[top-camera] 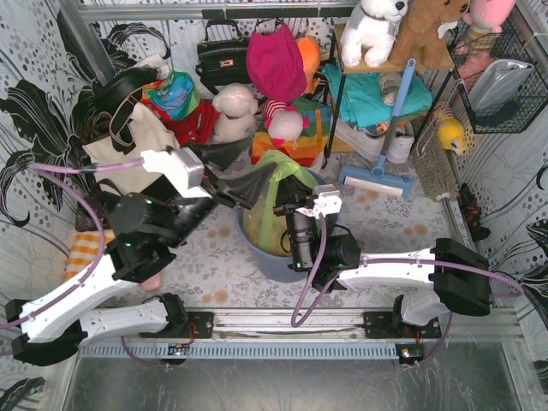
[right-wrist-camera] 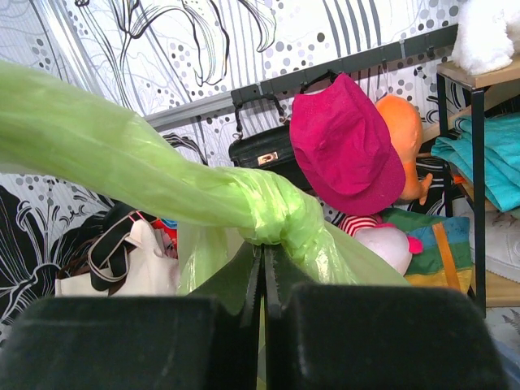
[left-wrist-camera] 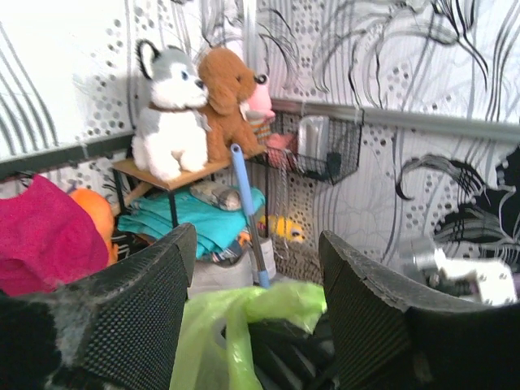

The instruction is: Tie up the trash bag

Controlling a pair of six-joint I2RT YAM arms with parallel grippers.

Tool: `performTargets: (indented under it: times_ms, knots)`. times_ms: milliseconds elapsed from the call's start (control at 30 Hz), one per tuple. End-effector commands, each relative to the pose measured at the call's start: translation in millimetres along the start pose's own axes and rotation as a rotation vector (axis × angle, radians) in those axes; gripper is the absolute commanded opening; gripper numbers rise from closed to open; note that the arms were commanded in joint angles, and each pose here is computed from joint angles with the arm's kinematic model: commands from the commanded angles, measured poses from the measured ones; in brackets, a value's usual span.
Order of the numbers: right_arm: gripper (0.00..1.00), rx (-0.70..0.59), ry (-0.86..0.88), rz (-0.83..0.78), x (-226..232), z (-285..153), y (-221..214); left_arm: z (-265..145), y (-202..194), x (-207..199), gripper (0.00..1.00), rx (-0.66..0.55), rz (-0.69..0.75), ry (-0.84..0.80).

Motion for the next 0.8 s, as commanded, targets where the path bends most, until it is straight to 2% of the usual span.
performTargets:
  times_ms: [0,167,333,500,600,700,767]
  knots:
    - [0.00,-0.069,-0.045,0.116,-1,5,21,-4,34,12,0.71,0.035,-0.031,0.148]
    - [0.00,-0.071,-0.048,0.115,-2,6,23,-5,33,22,0.71,0.104,-0.083,0.303]
    - [0.00,-0.077,-0.052,0.122,-5,6,28,3,24,43,0.71,0.215,-0.182,0.288]
    - [0.00,-0.087,-0.048,0.129,-5,7,32,12,-5,69,0.70,0.327,-0.337,0.197]
    - [0.00,-0.087,-0.049,0.132,-5,7,33,14,-19,75,0.71,0.368,-0.424,0.063]
    - [0.00,-0.084,-0.048,0.133,-4,7,35,12,-26,80,0.69,0.326,-0.510,-0.082]
    - [0.00,-0.082,-0.046,0.134,-4,7,35,7,-32,85,0.69,0.321,-0.558,-0.109]
Point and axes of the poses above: each gripper's point midway between its finger pads, its own z axis out along the fingers, its own x axis along the line the jaws close on, y = z × x, the point moved 10 cm from there along -z, back along the fingers, and after that the axes turned 2 degrees about -z, right-handed, at the moved point
